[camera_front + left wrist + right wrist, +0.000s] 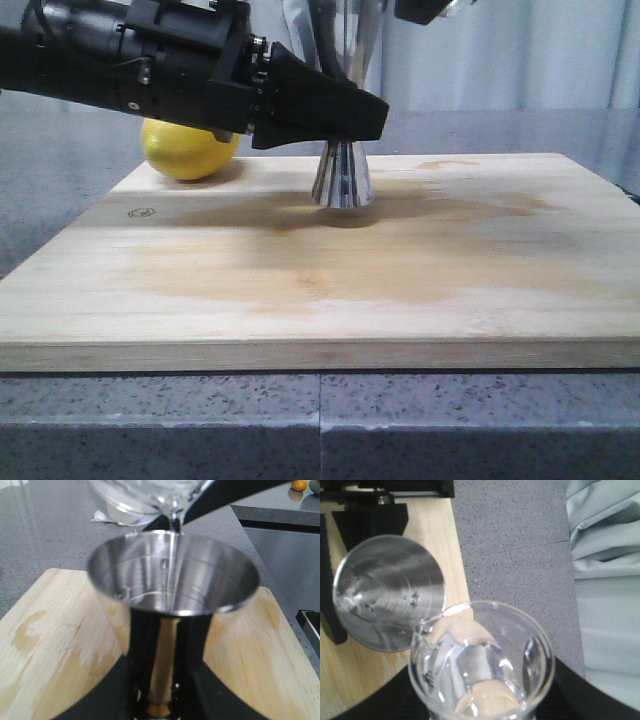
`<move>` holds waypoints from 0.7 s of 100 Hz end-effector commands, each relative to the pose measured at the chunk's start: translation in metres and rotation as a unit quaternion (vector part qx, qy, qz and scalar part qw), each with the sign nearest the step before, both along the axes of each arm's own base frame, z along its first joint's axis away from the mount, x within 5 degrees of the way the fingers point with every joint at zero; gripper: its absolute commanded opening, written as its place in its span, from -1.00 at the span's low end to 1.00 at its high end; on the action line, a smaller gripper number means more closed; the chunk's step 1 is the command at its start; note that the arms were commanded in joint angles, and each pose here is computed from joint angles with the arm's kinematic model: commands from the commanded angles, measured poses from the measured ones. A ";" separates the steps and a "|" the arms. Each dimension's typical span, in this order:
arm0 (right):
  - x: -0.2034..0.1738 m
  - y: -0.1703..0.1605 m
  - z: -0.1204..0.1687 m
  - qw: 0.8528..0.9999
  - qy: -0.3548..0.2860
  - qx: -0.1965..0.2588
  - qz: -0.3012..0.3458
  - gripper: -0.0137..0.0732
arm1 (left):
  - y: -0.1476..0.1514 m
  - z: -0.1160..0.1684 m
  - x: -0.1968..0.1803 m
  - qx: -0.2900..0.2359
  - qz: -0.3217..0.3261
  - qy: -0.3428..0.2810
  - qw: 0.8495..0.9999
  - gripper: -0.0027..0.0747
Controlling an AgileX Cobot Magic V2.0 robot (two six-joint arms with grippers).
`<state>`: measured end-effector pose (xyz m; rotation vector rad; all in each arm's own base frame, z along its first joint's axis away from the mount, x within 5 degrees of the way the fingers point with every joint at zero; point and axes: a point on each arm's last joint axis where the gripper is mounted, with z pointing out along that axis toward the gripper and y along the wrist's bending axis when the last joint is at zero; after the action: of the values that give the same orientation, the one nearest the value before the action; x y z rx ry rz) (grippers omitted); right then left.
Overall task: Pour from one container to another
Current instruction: 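Tilt the beaker with the right gripper, pouring liquid into the jigger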
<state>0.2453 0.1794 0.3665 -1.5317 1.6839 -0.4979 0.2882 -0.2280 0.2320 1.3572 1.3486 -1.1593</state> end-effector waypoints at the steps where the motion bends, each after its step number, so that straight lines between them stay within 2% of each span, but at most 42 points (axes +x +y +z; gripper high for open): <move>1: -0.002 -0.002 0.022 0.998 -0.052 0.008 0.016 -0.02 | 0.000 0.032 -0.003 -0.060 -0.007 -0.014 0.998 -0.87; 70: -0.003 0.000 0.025 0.996 -0.080 -0.026 0.033 -0.02 | 0.000 0.032 -0.003 -0.060 -0.007 -0.014 0.998 -0.87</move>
<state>0.2438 0.1819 0.3683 -1.5866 1.6159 -0.5689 0.2882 -0.2280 0.2320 1.3572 1.3486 -1.1593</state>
